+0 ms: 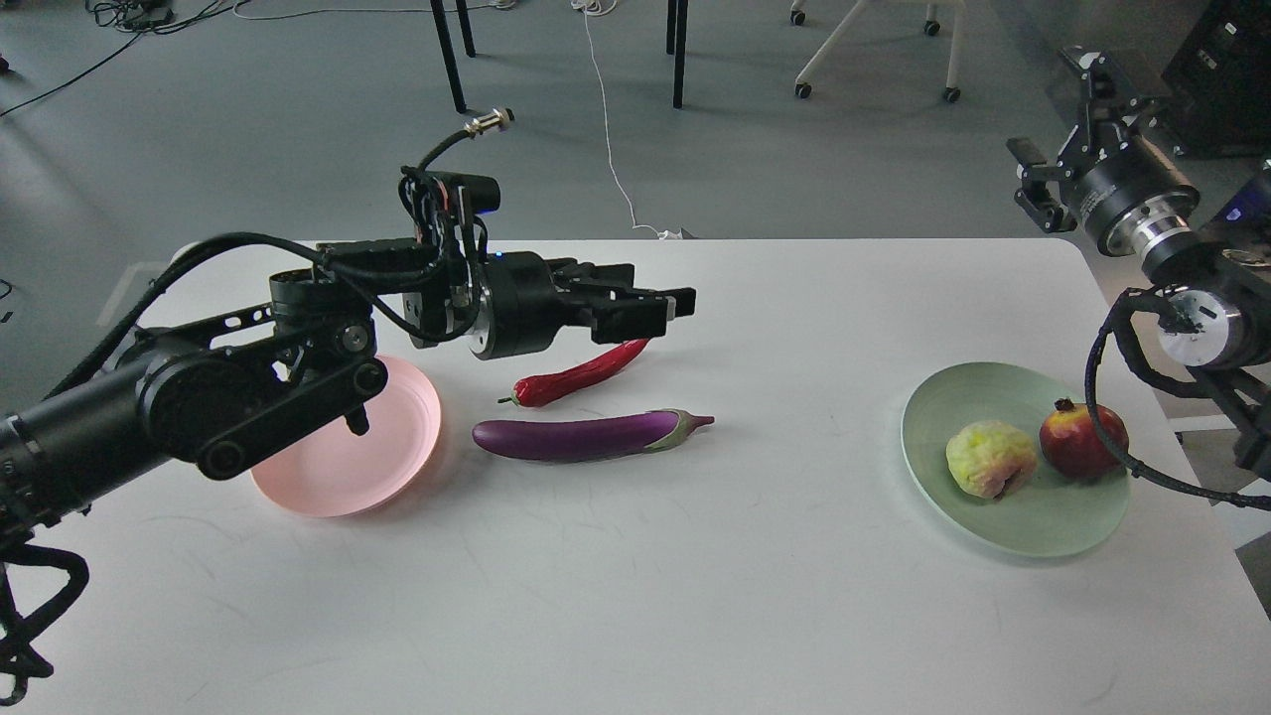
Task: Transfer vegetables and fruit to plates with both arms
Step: 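Reach the left hand to the purple eggplant and grasp it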
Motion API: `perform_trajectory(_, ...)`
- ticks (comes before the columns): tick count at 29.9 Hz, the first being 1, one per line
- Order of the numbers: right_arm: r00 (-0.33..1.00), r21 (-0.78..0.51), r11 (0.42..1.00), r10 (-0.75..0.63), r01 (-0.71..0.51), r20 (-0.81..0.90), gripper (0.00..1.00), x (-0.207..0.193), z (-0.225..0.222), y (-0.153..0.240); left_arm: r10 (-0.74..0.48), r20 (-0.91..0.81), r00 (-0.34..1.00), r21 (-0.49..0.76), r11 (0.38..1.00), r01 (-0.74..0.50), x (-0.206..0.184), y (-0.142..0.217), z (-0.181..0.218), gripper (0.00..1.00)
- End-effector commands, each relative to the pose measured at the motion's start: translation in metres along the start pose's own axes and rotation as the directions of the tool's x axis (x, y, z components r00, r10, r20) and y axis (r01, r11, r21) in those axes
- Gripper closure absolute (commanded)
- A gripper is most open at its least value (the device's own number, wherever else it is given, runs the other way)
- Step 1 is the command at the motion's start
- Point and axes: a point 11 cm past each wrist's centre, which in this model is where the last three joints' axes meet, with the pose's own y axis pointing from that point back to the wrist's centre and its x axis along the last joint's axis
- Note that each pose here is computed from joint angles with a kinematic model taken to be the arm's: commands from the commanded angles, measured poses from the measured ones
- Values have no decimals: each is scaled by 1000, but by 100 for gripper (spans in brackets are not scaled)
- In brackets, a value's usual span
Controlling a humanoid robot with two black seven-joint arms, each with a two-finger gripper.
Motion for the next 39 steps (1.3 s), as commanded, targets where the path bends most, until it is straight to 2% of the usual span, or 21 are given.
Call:
perform_trajectory(1,981,24,1000,-6,2,195,1,11,16,19,-111,225,968,66,993,98,-36,-4,-10,21)
perform_trajectory(4,958,25,999,-36,31,284,1,13,36,39,-181,360,915,89,983,159,-61,-1,-19,25)
perform_trajectory(6,946,14,999,-34,31,323,1,13,49,52,-202,390,899,85,979,183,-74,0,-20,28)
perform_trajectory(9,933,12,999,-35,33,357,1,10,57,61,-238,389,890,102,971,215,-89,2,-26,32)
perform_trajectory(12,928,19,999,-53,50,369,1,3,57,60,-274,362,891,166,960,227,-103,4,-50,36)
perform_trajectory(15,924,31,998,-65,58,378,1,-2,54,58,-245,350,904,176,965,194,-112,1,-59,40)
perform_trajectory(17,922,37,998,-66,56,382,1,-2,53,57,-239,351,905,168,967,190,-114,-1,-57,51)
perform_trajectory(21,924,36,998,-63,53,378,1,-1,53,57,-237,342,909,151,969,196,-116,-1,-55,81)
perform_trajectory(23,923,36,998,-62,52,379,1,-1,54,57,-226,339,913,141,972,189,-113,3,-57,88)
perform_trajectory(26,924,34,998,-59,50,378,1,-1,54,58,-186,332,925,98,982,162,-103,8,-53,90)
perform_trajectory(32,925,40,998,-55,43,377,1,1,54,58,-86,247,965,93,994,65,-76,55,-59,90)
perform_trajectory(35,925,40,998,-55,43,377,1,1,54,58,-43,198,979,168,986,9,-58,100,-76,89)
perform_trajectory(39,920,35,998,-57,47,388,1,-4,60,57,-76,178,981,285,958,23,-61,147,-105,88)
